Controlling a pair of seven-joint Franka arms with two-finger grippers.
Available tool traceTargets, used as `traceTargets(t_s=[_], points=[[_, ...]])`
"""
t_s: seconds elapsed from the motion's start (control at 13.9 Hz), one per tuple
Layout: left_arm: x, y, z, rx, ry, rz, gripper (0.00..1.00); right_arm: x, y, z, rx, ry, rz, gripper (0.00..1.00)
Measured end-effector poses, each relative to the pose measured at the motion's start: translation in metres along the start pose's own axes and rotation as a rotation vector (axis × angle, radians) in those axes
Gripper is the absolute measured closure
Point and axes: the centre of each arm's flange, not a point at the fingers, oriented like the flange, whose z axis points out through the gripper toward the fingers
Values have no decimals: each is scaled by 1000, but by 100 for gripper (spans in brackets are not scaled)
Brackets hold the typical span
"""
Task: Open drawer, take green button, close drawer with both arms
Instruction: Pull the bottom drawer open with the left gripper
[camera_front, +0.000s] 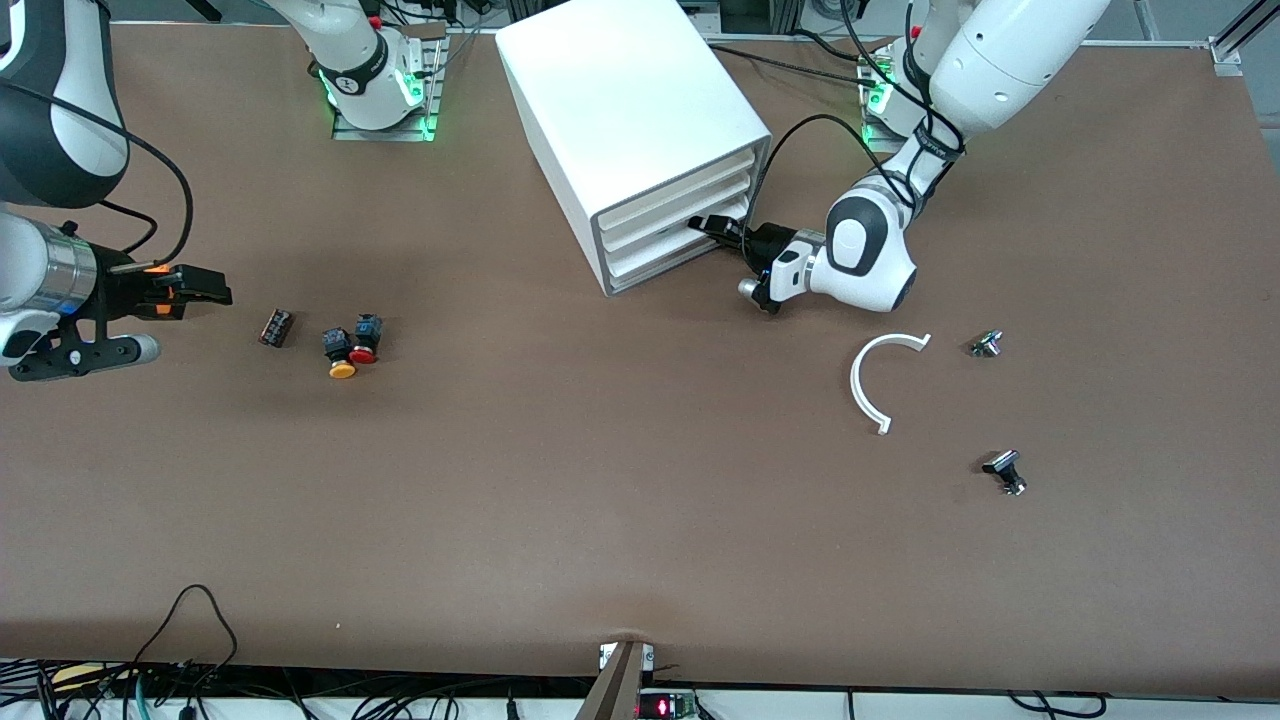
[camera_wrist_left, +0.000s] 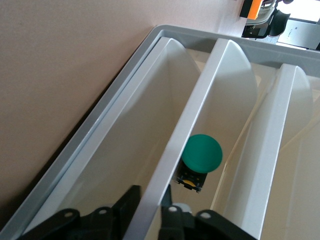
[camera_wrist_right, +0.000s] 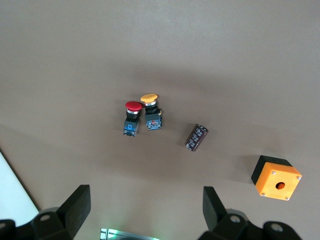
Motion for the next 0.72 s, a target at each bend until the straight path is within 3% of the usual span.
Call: traceTargets(t_s=[0.07,0.36,0.72], points=[[0,1,0,-4,-1,19,87,0,0,0,0,0,0,0],[3,-2,-8,-3,16,26,87,2,0,-1,-3,14,-1,0],[27,-9,-67,3,113,20,88,4,-4,-5,-8,36,35,0]])
